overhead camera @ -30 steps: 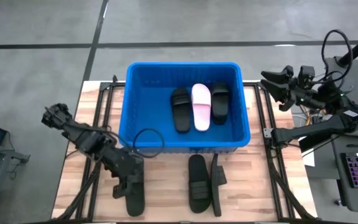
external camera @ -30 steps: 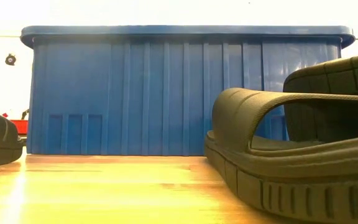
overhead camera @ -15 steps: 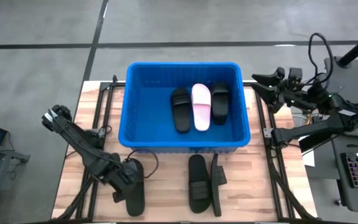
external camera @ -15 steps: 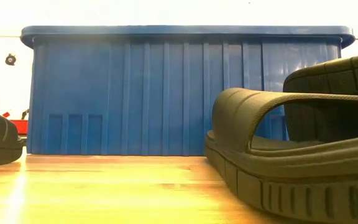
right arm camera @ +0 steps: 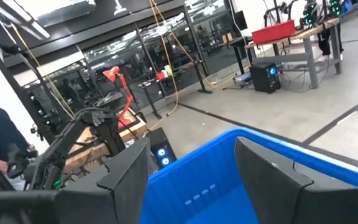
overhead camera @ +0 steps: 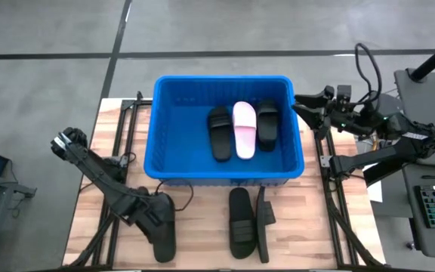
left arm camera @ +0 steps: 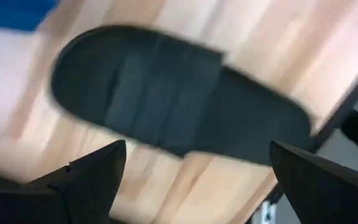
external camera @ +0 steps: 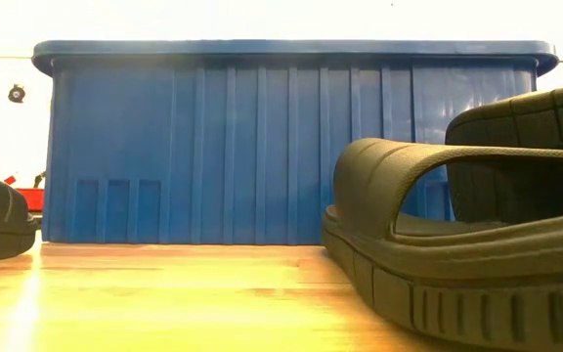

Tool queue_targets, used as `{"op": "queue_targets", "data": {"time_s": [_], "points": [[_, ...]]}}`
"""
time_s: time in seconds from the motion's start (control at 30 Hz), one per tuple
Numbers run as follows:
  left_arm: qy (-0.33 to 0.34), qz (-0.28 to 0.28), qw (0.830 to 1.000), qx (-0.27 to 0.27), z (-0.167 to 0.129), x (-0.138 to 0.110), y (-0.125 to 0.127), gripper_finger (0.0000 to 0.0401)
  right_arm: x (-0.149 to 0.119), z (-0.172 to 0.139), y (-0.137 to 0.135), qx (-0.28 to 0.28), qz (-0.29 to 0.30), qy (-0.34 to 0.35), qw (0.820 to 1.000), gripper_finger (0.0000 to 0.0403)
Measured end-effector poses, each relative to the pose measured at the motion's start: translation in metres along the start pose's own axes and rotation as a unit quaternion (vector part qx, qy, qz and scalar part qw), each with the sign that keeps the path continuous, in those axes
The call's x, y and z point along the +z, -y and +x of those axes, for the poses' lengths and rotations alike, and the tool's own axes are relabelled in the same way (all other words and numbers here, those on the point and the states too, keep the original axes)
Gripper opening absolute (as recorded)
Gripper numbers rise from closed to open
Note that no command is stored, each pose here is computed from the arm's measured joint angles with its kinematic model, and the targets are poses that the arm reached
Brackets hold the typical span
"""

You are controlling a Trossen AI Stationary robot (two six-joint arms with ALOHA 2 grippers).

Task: Pick and place slides into bin
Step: Put the black slide into the bin

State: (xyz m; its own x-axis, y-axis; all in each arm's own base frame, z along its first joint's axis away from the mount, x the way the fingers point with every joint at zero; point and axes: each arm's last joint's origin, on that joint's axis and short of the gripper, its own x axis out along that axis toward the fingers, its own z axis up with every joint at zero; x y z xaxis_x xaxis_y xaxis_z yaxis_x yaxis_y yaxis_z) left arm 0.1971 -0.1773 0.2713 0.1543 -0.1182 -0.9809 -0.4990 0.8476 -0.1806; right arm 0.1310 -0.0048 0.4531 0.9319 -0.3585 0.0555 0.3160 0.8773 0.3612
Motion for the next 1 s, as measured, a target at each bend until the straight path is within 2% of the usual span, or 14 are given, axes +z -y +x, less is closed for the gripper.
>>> {"op": "queue_targets", "data": {"time_s": [0.1,0.27,0.8,1.0], "points": [[0.041,0.033,0.998,-0.026,0.0,-0.002,0.008,0.038,0.0,0.0,0.0,0.0,0.003,0.001,1.0,0.0226],[0.077,0.04,0.996,-0.008,0.002,-0.004,0.007,0.038,0.0,0.0,0.0,0.0,0.002,0.001,1.0,0.0226],[0.079,0.024,0.997,0.001,0.018,-0.004,0.001,0.038,0.0,0.0,0.0,0.0,-0.002,0.0,1.0,0.0226],[0.076,0.027,0.996,0.031,0.025,-0.005,0.0,0.038,0.0,-0.001,0.0,0.0,-0.003,-0.001,1.0,0.0226]]}}
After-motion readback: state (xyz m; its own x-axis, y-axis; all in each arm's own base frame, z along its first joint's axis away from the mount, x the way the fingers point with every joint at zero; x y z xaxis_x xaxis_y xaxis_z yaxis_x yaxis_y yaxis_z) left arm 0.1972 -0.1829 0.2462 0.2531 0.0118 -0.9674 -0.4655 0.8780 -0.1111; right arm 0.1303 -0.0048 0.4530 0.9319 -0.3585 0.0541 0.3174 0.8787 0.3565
